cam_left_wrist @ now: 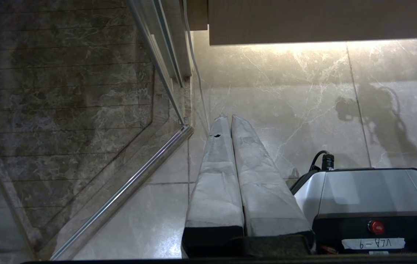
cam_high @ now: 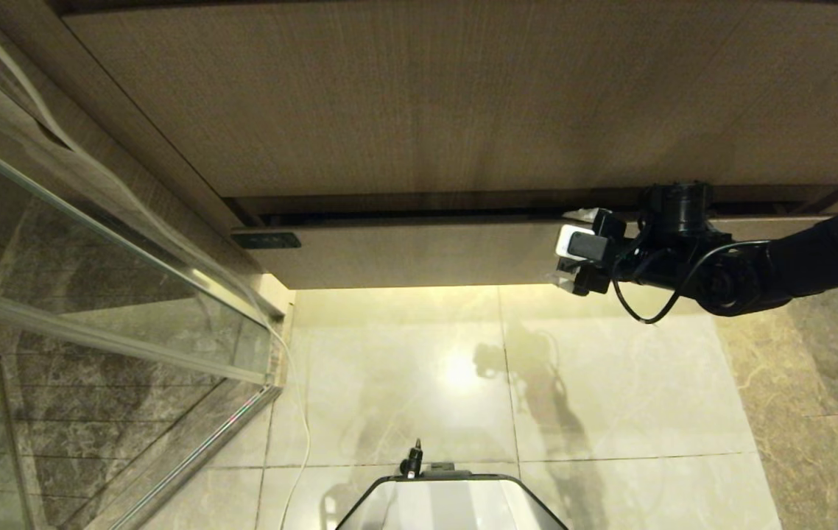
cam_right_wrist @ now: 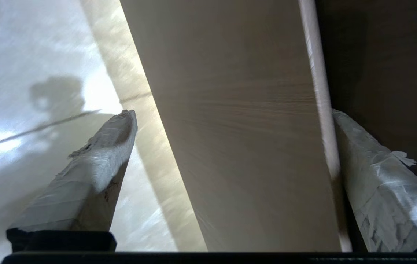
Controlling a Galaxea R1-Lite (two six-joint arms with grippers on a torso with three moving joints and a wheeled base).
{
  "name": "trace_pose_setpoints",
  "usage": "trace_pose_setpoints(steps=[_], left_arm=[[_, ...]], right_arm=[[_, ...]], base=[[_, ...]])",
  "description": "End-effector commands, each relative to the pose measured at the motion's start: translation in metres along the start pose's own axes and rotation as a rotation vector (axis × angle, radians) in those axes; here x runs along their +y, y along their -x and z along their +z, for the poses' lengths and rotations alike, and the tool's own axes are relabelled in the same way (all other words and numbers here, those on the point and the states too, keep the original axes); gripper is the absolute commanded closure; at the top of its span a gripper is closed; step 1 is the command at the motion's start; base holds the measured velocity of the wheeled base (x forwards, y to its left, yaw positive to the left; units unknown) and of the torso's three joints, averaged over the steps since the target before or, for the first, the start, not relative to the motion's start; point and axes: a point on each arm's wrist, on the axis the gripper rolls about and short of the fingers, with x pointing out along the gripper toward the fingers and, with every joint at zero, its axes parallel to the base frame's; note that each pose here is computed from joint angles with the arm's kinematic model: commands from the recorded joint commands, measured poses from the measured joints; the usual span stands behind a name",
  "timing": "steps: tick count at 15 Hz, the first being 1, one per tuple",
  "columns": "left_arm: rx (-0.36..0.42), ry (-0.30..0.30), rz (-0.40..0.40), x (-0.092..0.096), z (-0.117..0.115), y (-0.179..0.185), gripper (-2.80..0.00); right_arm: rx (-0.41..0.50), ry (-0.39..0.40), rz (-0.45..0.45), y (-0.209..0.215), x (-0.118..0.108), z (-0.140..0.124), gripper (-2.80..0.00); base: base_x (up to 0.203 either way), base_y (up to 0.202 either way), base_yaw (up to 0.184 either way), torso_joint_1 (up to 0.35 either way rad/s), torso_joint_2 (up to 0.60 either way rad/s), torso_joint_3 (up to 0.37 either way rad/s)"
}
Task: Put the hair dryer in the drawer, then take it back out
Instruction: Pull open the drawer
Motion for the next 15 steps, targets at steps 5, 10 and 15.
trace_pose_setpoints(steps=[5,10,15], left_arm=[[-0.002,0.000,0.000,0.000,0.000,0.000,0.00],[-0.001,0.000,0.000,0.000,0.000,0.000,0.00],[0.001,0.000,0.000,0.000,0.000,0.000,0.00]], right_arm=[[-0.023,0.024,-0.051,0.005,-0.009,0.007,-2.80],[-0.004,0.012,-0.011,0.017,-0.005,0.008,-2.80],[0.026,-0.016,0.086,0.040,-0.001,0.013,-2.80]], base=[[0.000,0.000,0.000,0.000,0.00,0.000],[0.000,0.000,0.000,0.000,0.00,0.000],[0.000,0.000,0.000,0.000,0.00,0.000]])
